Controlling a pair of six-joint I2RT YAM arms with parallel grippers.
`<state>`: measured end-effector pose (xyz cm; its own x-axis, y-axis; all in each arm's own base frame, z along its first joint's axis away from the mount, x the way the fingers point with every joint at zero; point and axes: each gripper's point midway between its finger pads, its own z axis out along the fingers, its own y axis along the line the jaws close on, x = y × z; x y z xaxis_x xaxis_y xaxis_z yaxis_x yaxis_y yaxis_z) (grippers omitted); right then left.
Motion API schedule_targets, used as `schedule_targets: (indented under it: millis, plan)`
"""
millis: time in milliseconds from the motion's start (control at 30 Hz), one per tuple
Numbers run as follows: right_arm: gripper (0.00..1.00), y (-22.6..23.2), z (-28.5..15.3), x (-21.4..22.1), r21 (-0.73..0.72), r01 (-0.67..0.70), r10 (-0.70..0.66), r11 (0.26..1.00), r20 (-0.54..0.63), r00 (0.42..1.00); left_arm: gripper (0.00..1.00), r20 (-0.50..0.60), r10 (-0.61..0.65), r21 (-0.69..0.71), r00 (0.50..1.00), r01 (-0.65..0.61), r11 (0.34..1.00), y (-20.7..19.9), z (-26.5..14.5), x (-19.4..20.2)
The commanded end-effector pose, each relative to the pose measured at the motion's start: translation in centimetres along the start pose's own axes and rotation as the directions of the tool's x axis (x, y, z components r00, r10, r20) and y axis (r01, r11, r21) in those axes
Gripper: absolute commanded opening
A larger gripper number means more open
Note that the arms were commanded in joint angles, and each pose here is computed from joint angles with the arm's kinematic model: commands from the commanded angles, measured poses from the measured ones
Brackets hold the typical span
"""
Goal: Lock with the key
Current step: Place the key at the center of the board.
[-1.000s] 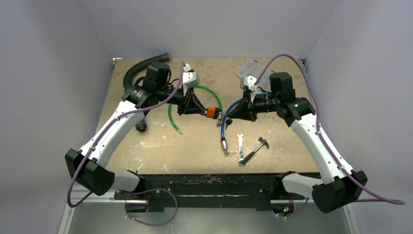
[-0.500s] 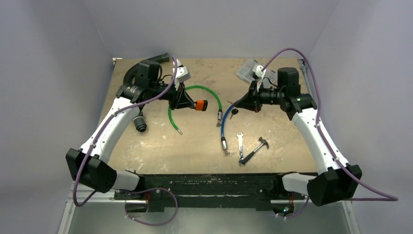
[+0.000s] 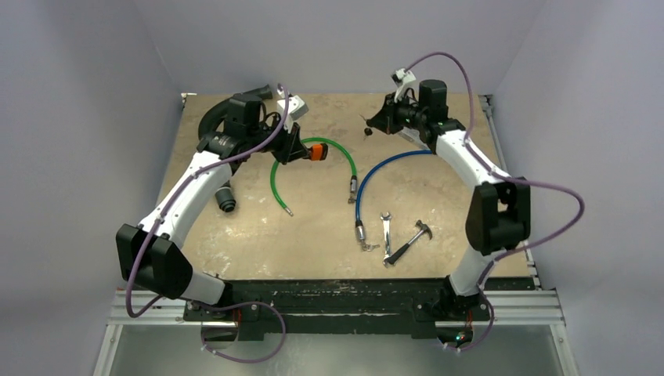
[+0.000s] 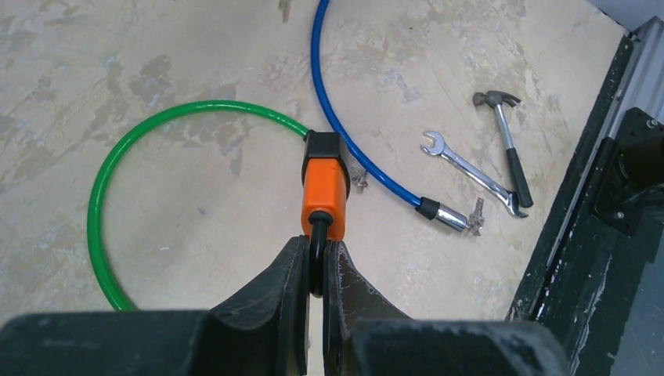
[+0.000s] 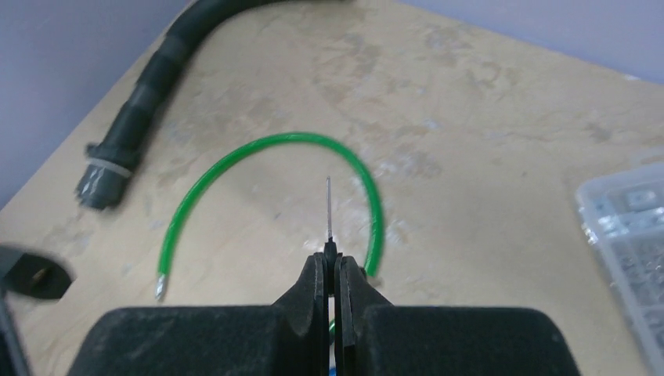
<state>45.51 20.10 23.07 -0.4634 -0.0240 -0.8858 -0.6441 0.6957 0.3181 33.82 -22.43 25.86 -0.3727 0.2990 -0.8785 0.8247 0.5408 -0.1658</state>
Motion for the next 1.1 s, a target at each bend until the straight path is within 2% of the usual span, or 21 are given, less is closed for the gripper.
schedule_targets:
  millis: [0,167,433,633,767,800,833,933,967,1000,1067]
  plan:
    - [0.0,-2.9,2.9,-5.6,0.087,0.025,-0.038,0.996,0.15,0.988,0.0,0.092,-0.015,-0.052,0.996,0.019,0.998,1.0,-0.1,-2.0]
    - [0.0,-6.8,8.1,-3.9,0.103,-0.014,0.001,0.995,0.122,0.993,0.0,0.088,-0.024,-0.084,0.996,0.032,0.996,1.3,-0.4,-1.5]
    - [0.0,-9.3,14.7,-2.2,0.081,-0.051,0.041,0.995,0.119,0.992,0.0,0.045,-0.053,-0.117,0.998,0.058,0.991,2.1,-0.4,0.2]
    - [0.0,-10.5,18.6,1.1,0.081,-0.117,0.111,0.99,0.073,0.991,0.0,0.035,-0.078,-0.145,0.996,0.082,0.986,3.3,-0.4,0.4]
    - [0.01,-12.0,19.6,2.0,0.124,-0.156,0.147,0.98,0.084,0.986,0.0,0.026,-0.091,-0.148,0.995,0.094,0.985,3.7,-0.3,0.9]
    - [0.03,-12.2,19.8,2.0,0.132,-0.156,0.145,0.979,0.089,0.985,0.0,0.023,-0.095,-0.148,0.995,0.098,0.984,3.8,-0.2,1.0]
    - [0.1,-12.4,19.9,1.8,0.135,-0.154,0.141,0.979,0.095,0.985,0.0,0.022,-0.098,-0.144,0.995,0.1,0.984,3.9,-0.1,1.1]
    - [0.48,-12.1,19.9,0.9,0.119,-0.124,0.112,0.985,0.104,0.988,0.0,0.018,-0.106,-0.132,0.994,0.108,0.985,3.9,0.2,1.0]
    - [0.54,-11.7,19.7,0.2,0.106,-0.107,0.096,0.989,0.11,0.989,0.0,0.013,-0.111,-0.128,0.994,0.112,0.985,4.0,0.3,1.0]
    - [0.64,-11.2,19.4,-0.4,0.089,-0.085,0.074,0.992,0.12,0.99,0.0,0.003,-0.121,-0.122,0.993,0.12,0.985,4.0,0.4,1.1]
    - [0.7,-10.1,18.5,-1.9,0.051,-0.037,0.029,0.998,0.149,0.988,0.0,-0.028,-0.145,-0.109,0.989,0.141,0.984,4.0,0.7,1.4]
